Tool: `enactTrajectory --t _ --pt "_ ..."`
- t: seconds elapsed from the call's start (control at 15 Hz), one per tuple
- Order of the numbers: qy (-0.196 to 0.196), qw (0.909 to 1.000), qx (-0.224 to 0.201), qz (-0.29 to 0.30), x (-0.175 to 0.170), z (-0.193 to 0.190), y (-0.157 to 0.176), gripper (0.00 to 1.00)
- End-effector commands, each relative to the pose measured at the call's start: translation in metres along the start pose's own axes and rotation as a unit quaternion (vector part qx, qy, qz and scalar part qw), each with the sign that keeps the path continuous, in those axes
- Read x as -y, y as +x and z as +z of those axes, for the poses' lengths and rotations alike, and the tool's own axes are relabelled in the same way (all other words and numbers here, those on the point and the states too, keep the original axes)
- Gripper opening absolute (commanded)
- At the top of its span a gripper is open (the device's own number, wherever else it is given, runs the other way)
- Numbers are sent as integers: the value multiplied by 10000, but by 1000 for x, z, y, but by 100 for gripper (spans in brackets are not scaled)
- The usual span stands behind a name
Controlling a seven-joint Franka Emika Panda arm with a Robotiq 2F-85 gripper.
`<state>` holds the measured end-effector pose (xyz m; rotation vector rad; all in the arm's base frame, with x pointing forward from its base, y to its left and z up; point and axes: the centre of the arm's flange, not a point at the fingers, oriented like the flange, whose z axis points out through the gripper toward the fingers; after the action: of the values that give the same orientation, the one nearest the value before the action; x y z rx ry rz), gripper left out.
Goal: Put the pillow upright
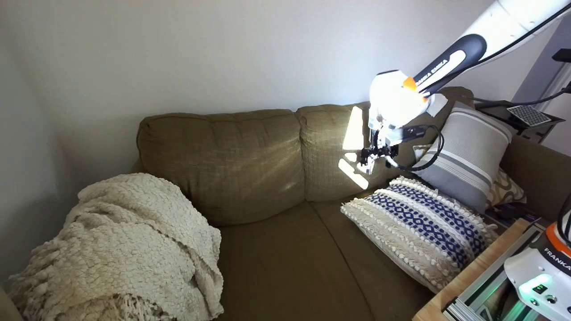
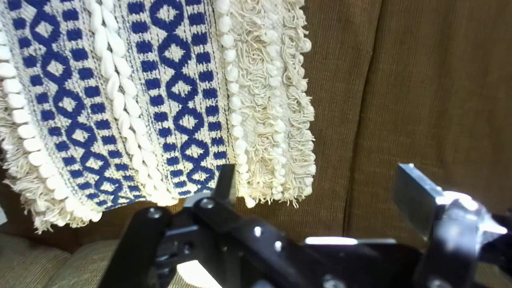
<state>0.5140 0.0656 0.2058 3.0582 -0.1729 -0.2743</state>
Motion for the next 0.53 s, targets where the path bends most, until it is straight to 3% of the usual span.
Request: enactTrajectory --t 0.0,0.27,0.33,0.47 --pt "77 10000 55 -18 -8 66 31 100" --pt "506 9987 -15 -10 -22 118 48 100" --pt "241 9997 -28 21 -17 95 30 100" --pt "344 9994 -7 17 -21 113 37 100"
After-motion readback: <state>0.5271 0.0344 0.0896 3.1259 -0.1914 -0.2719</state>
